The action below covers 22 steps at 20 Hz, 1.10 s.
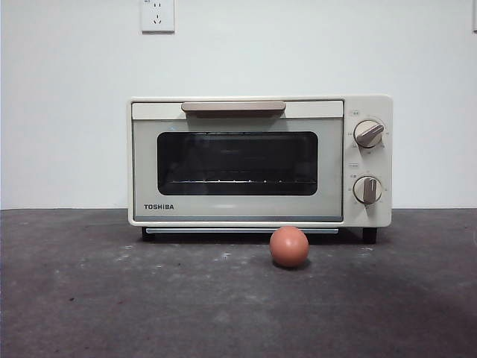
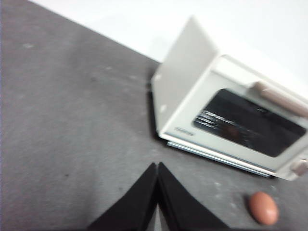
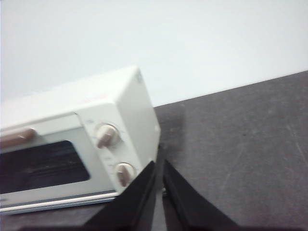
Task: Eggoven
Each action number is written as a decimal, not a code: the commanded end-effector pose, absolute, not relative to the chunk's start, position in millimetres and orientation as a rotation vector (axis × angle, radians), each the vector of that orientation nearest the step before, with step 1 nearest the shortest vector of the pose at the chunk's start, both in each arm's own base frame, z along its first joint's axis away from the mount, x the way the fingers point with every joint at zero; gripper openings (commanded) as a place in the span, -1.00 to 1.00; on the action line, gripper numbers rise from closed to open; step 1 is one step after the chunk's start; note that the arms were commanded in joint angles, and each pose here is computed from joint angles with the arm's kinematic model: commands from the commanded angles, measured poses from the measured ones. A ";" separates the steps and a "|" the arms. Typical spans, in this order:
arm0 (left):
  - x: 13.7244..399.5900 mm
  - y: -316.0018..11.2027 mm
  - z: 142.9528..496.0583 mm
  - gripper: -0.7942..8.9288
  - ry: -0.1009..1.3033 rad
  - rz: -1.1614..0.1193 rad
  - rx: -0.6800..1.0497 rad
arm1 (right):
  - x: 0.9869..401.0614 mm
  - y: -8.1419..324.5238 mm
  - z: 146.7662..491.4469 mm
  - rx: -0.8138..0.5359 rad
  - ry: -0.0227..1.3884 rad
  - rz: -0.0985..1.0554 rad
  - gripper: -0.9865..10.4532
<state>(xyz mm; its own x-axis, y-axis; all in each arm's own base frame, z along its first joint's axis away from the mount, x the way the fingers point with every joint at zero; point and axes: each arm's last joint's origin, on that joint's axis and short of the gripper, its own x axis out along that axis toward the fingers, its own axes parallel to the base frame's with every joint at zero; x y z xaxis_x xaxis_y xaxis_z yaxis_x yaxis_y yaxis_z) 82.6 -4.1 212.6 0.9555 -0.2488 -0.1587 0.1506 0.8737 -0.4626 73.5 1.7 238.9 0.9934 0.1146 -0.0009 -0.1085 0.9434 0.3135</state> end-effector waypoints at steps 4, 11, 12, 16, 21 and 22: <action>85.6 -7.6 250.9 -0.82 0.272 -0.350 -0.438 | 68.4 4.7 278.6 0.293 0.127 0.197 -0.82; 91.9 -11.6 287.4 -0.82 0.437 -0.510 -0.338 | 75.4 13.2 305.9 0.231 0.394 0.494 -0.82; 92.1 -12.2 290.9 -0.82 0.460 -0.531 -0.328 | 76.4 14.6 308.1 0.229 0.428 0.539 -0.82; 90.9 -15.7 298.6 -0.82 0.549 -0.603 -0.305 | 80.1 19.6 310.1 0.240 0.548 0.677 -0.82; 87.2 -19.1 297.6 -0.82 0.616 -0.649 -0.272 | 81.3 23.9 305.3 0.222 0.641 0.736 -0.82; 86.8 -19.5 297.2 -0.82 0.622 -0.652 -0.271 | 81.5 24.4 305.2 0.220 0.643 0.742 -0.82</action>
<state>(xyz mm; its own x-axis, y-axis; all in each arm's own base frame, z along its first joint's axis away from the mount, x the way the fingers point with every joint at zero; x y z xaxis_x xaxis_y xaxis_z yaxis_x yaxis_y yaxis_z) 86.7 -19.2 291.4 0.6162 -0.6347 -0.4662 0.4459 0.7692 -0.4578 81.7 24.0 300.0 0.5517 0.6834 -0.4781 -0.5255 0.7300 0.4370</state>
